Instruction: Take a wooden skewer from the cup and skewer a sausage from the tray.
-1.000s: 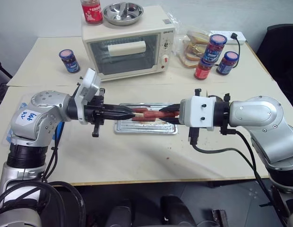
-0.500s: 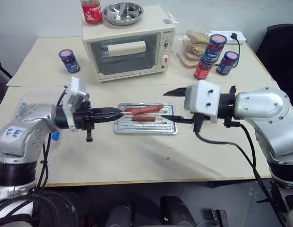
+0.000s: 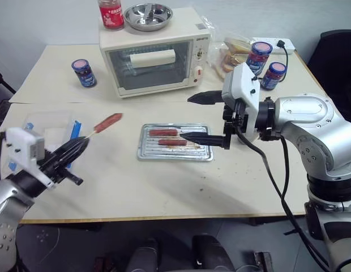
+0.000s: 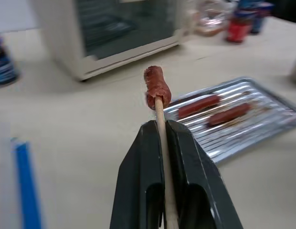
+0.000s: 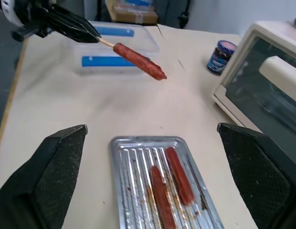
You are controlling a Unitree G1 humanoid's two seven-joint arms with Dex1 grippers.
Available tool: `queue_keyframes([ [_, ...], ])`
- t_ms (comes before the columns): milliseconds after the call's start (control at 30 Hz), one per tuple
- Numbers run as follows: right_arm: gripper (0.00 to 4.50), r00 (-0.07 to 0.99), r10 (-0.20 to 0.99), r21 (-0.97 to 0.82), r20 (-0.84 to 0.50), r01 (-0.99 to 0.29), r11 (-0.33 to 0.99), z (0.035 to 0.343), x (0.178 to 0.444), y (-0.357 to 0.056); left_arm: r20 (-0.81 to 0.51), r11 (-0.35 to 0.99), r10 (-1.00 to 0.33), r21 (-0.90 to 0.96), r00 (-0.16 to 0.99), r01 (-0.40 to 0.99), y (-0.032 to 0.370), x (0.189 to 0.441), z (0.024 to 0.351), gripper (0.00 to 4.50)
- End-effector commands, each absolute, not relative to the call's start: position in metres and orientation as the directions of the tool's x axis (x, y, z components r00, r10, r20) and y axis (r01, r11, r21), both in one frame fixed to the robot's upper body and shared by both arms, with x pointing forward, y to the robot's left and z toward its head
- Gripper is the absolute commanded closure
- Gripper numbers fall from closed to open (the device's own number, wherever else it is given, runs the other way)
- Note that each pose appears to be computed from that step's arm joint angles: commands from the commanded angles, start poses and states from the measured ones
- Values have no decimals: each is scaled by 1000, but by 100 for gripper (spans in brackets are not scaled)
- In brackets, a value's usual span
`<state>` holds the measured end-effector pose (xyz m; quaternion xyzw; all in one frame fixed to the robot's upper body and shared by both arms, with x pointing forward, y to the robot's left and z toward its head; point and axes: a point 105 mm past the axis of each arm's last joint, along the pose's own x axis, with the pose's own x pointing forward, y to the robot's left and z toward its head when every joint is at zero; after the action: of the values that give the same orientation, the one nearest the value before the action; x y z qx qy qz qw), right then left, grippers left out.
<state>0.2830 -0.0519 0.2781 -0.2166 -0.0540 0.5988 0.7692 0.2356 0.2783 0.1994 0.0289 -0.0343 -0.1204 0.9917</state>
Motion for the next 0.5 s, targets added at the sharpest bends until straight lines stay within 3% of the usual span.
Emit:
queue_keyframes([
  [33,4,248,954,-414,-165,-896,162,284,279,-47,165,996,-85,45,983,79,304,219,214,450],
  [267,4,229,958,-412,-170,-900,142,281,280,-45,185,988,147,-64,972,-137,353,202,199,450],
  [500,4,240,957,-413,-163,-897,155,281,281,-45,142,986,160,-74,977,-151,369,225,181,450],
])
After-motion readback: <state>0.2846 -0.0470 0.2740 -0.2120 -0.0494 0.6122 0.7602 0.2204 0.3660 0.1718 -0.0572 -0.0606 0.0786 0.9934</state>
